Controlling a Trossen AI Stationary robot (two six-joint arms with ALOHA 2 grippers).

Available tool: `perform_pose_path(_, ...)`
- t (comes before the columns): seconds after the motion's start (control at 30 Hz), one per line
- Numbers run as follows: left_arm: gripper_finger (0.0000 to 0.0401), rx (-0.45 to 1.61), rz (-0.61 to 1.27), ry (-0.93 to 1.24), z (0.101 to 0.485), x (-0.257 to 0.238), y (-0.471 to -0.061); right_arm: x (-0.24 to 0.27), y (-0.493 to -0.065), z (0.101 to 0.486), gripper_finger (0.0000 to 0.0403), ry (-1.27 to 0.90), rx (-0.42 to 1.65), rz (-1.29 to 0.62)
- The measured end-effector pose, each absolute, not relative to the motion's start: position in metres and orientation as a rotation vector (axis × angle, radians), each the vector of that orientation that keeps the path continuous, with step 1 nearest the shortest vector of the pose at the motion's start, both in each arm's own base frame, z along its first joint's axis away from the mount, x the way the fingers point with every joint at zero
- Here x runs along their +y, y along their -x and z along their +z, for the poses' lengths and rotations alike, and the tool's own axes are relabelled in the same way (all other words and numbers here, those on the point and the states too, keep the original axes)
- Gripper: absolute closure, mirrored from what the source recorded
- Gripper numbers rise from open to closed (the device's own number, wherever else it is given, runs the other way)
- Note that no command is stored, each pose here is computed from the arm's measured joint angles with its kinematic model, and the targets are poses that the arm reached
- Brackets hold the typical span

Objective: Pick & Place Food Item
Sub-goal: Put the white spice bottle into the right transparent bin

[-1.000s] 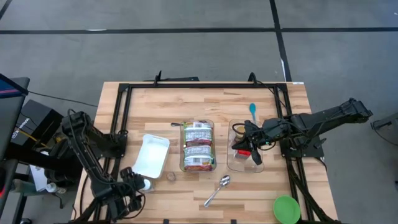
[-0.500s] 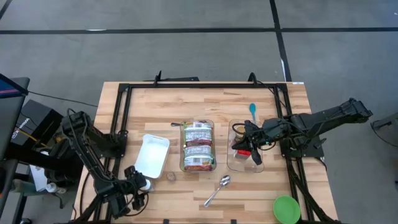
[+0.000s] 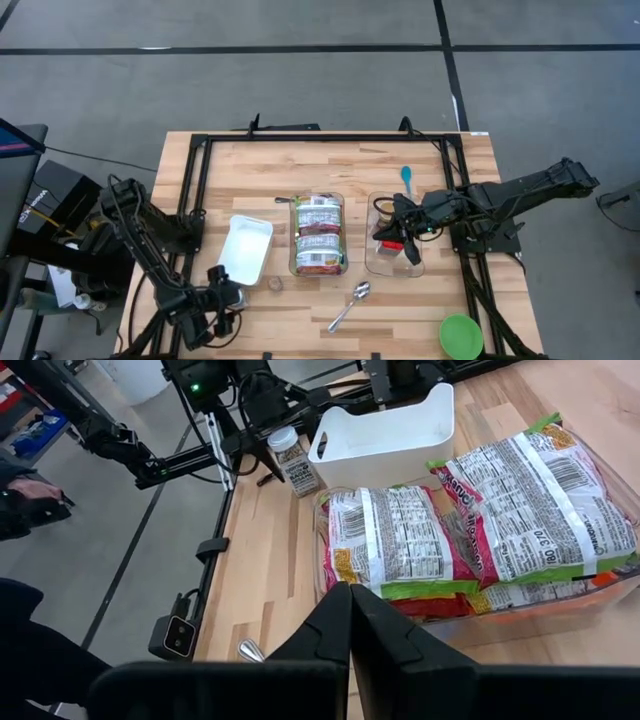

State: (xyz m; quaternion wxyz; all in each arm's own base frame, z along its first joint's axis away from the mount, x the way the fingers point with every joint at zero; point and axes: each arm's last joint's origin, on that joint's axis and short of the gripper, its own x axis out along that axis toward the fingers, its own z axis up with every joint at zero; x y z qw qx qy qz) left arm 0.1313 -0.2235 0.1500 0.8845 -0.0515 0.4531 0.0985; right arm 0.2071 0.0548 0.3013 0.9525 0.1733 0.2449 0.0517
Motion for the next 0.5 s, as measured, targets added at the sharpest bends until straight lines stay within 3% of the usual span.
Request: perform_pose_path(0.5,0.0105,0.953,0.178,0.132,0.1503,-0.2264,-0.1324,0.0547,-0.2071,0.3015,0.0403,-0.355,0.497,0.104)
